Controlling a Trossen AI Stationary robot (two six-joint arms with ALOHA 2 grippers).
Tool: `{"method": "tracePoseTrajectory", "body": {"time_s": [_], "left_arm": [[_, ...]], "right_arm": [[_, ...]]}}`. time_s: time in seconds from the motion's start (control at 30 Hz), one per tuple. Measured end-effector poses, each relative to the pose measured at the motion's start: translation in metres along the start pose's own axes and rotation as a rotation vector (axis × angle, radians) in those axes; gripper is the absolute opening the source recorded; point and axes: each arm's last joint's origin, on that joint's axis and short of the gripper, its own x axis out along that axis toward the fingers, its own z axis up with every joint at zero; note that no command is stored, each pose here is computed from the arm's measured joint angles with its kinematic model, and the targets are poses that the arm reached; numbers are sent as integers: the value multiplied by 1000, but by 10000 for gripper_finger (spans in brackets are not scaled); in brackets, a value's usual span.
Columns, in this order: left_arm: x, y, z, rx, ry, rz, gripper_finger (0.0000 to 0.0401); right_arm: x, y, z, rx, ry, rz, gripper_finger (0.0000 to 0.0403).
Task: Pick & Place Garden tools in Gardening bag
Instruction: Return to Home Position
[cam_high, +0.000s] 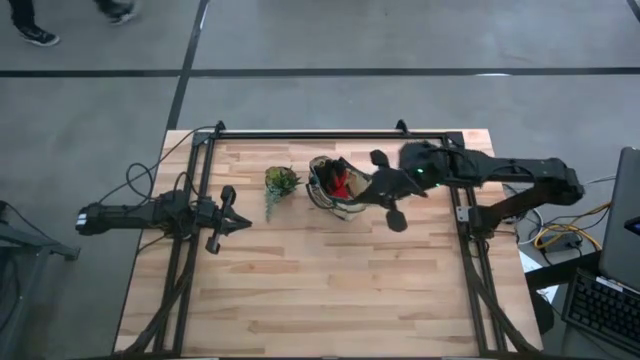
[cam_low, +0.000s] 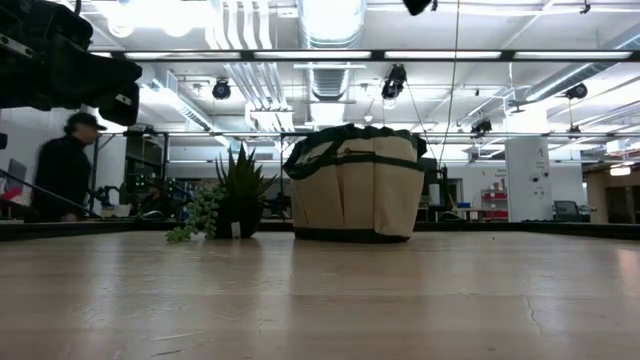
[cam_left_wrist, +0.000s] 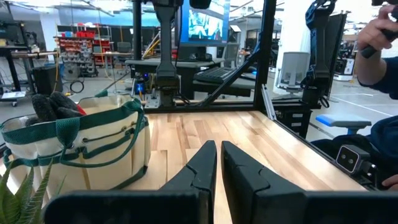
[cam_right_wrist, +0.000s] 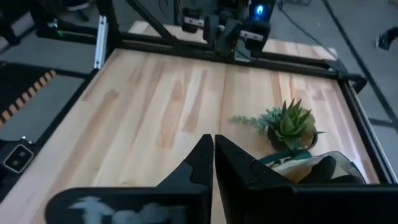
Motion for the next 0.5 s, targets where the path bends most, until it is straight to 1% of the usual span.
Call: {"method": "tracePoseTrajectory", "body": {"time_s": [0.2,0.33,0.5], "left_arm": [[0,0,0,0,0,0,28],[0,0,0,0,0,0,28],[0,0,0,0,0,0,28]], "right_arm": [[-26,9,-27,-7,-93,-6,8],[-39,14,-51,17,-160,-5,8],[-53,19,-78,36,-280,-27,8]]}}
